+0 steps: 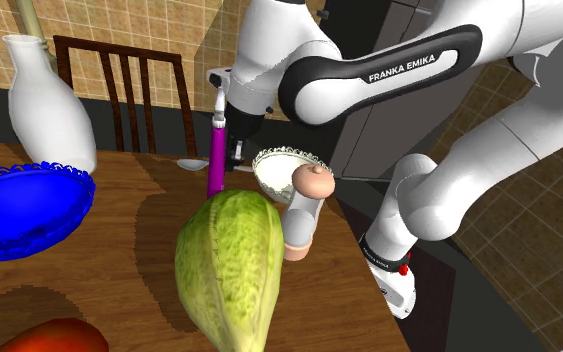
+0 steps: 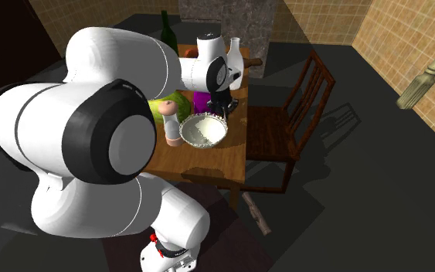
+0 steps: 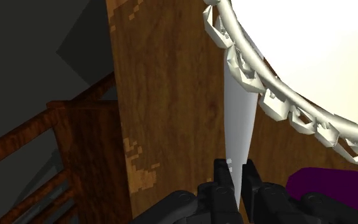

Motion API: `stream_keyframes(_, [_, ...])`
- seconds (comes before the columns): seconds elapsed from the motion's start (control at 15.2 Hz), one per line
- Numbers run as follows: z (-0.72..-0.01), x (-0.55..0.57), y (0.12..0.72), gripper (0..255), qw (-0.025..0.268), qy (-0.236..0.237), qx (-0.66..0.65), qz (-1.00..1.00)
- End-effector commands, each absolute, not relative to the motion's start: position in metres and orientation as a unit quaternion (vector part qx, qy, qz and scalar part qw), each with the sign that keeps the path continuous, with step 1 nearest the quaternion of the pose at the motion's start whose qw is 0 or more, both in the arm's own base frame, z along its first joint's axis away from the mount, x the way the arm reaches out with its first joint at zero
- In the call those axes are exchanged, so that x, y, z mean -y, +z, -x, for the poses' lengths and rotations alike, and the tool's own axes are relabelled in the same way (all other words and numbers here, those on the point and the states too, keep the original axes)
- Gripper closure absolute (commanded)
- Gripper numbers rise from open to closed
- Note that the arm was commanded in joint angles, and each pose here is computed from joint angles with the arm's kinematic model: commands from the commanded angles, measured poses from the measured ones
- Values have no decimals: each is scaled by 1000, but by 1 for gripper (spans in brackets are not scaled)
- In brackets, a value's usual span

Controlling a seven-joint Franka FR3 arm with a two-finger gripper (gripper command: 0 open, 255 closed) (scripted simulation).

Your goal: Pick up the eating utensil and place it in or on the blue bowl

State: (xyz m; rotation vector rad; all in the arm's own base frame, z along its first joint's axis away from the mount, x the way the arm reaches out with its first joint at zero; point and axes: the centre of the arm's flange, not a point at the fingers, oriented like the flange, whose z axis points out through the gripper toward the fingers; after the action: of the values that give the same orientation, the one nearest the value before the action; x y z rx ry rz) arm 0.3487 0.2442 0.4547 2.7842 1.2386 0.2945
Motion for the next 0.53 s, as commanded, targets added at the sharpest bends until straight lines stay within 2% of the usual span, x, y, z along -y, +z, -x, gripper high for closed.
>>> stream_keyframes(0.0, [-348,-244,465,255,40,96,-404,-909])
stream_keyframes(0.46, [-348,-244,502,255,40,96,-404,-909])
